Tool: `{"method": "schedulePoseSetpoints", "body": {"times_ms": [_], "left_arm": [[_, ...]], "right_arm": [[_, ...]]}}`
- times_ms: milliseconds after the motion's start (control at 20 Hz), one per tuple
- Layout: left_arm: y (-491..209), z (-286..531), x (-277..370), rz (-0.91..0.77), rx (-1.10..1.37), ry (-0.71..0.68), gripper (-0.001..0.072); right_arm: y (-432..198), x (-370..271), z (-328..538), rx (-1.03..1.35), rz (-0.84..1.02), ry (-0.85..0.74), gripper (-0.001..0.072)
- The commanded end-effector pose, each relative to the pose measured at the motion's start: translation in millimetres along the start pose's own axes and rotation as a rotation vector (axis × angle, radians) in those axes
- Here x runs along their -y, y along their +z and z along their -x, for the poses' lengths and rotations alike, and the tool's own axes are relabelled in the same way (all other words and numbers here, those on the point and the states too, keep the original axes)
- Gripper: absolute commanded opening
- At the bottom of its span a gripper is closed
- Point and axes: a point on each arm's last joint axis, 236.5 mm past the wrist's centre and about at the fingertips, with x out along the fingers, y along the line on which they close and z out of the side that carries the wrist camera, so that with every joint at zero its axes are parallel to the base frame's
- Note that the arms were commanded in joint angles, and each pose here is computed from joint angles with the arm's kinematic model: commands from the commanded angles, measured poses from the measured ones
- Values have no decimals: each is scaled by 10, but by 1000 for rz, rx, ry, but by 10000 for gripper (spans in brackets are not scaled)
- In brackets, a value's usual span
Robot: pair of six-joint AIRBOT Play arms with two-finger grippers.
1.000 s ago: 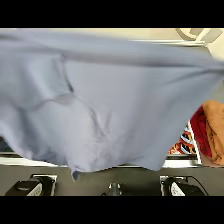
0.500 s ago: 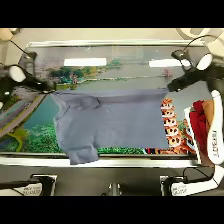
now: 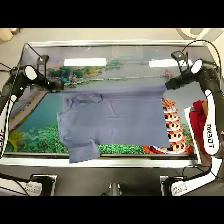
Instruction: Fold the shirts.
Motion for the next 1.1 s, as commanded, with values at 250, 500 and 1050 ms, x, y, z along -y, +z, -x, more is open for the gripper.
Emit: {"method": "schedulePoseSetpoints", "body": {"times_ms": [250, 500, 1050], "left_arm": [[-1440, -314, 148, 40, -514, -83, 521], [-1482, 189, 31, 93, -463, -102, 521], [-3186, -95, 872, 331, -527, -400, 502]], "right_arm": [[-1023, -658, -225, -333, -27, 262, 475], [-1537, -354, 474, -410, -124, 287, 522], [-2311, -882, 269, -365, -203, 364, 486]]}}
